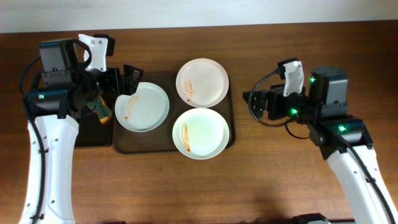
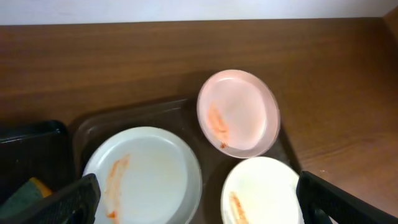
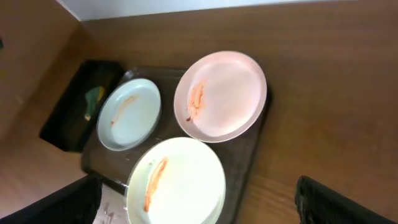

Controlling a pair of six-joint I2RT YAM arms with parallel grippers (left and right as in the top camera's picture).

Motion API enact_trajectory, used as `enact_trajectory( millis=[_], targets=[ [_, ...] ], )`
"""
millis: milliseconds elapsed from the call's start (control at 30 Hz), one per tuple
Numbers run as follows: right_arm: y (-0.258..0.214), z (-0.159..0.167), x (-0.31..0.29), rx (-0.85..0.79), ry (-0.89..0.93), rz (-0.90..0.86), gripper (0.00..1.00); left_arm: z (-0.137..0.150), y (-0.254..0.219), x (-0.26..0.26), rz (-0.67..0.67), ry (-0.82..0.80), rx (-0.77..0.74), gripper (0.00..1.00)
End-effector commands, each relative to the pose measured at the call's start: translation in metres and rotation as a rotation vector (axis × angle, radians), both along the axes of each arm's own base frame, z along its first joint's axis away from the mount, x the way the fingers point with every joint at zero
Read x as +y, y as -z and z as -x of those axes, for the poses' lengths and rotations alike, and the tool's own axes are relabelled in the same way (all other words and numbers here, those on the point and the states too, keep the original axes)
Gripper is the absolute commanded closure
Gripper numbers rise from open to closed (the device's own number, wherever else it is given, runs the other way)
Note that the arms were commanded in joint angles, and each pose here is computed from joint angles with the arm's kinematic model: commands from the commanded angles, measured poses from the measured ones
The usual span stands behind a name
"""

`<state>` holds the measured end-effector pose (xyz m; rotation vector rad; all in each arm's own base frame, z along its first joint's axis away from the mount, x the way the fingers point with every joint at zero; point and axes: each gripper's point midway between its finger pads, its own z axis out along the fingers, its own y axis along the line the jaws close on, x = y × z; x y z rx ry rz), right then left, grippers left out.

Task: Clean dirty plates on tray and stack at the side
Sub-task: 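Reach left gripper to the sponge and right gripper to the left plate rim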

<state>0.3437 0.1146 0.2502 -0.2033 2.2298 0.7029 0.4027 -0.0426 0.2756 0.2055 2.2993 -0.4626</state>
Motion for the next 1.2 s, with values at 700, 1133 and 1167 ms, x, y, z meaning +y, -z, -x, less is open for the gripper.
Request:
enact_trajectory(
  millis=[700, 1133, 1167],
  targets=[
    [0.140, -0.094, 0.244, 0.331, 0.097, 0.039, 0.38, -0.011, 0.050, 0.141, -0.196, -0.711, 0.188, 0.01],
    [0.220, -0.092, 0.265, 0.377, 0.130, 0.095, 0.60, -0.010, 0.053, 0.140, -0.198, -0.709, 0.200, 0.01],
    [0.220, -0.091, 0.268, 0.370, 0.123, 0.092, 0.60, -0.010, 0.053, 0.140, -0.198, -0.709, 0.201, 0.01]
  ],
)
